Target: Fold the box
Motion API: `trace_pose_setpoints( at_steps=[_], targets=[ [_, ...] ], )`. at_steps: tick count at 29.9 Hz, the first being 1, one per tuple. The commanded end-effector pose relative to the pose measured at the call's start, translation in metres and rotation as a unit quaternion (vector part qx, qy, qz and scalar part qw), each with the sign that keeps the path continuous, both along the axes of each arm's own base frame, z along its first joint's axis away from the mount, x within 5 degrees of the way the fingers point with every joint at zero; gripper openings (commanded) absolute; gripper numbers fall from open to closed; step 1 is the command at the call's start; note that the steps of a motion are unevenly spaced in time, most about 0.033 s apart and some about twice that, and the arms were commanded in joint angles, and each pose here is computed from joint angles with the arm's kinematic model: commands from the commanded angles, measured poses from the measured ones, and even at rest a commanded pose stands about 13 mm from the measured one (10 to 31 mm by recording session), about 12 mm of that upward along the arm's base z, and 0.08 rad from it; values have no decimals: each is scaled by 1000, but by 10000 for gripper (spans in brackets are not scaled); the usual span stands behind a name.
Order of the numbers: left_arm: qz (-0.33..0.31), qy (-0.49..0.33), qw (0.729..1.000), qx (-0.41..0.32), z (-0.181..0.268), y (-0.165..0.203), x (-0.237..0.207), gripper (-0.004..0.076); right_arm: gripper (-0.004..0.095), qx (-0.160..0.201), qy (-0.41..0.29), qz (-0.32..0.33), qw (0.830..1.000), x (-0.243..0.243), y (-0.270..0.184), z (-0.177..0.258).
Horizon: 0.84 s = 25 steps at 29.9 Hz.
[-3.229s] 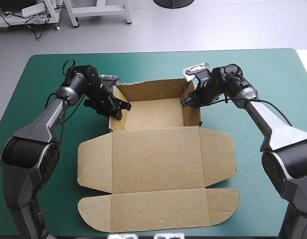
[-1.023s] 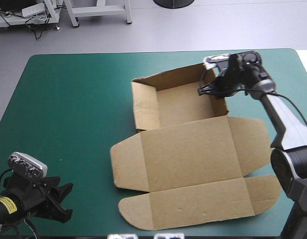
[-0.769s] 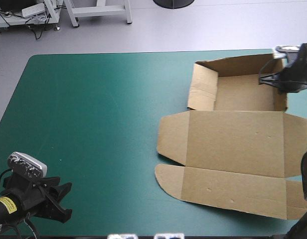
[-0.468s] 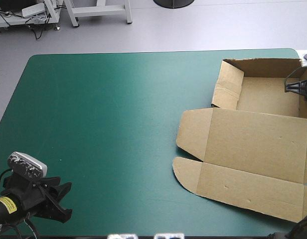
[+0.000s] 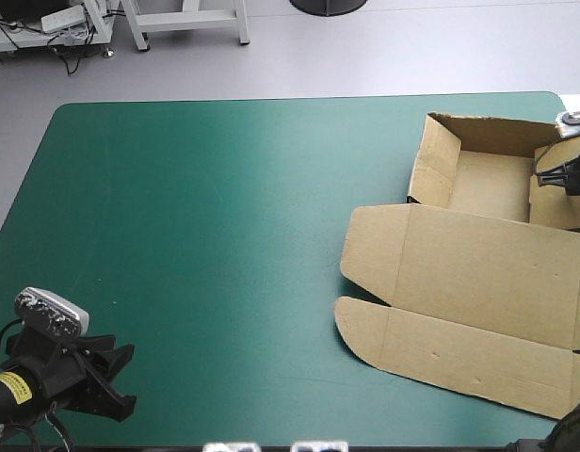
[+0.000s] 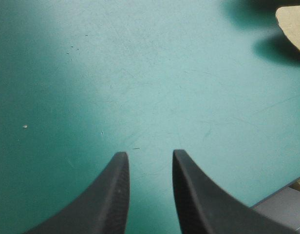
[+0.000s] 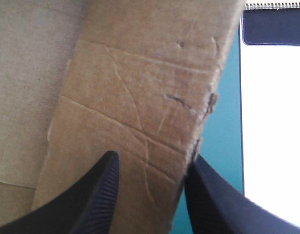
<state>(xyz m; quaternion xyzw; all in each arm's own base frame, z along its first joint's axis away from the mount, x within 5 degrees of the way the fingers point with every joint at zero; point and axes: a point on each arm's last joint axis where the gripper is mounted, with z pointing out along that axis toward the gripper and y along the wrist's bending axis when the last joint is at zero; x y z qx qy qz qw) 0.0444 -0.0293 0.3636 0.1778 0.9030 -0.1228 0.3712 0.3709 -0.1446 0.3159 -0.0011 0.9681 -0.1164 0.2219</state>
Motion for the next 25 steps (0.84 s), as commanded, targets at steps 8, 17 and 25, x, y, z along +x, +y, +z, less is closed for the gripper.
trace_pose_setpoints(
  at_steps=[8,17,25],
  targets=[
    [-13,2,1000,5,4,-1,-2,201,418,-35,0,0,999,-20,1,36],
    [-60,-40,996,57,6,0,0,169,177,55,-103,-10,993,-68,38,117],
    [-44,-78,994,55,11,2,6,-10,-13,123,-233,48,963,-161,95,182]
  ],
)
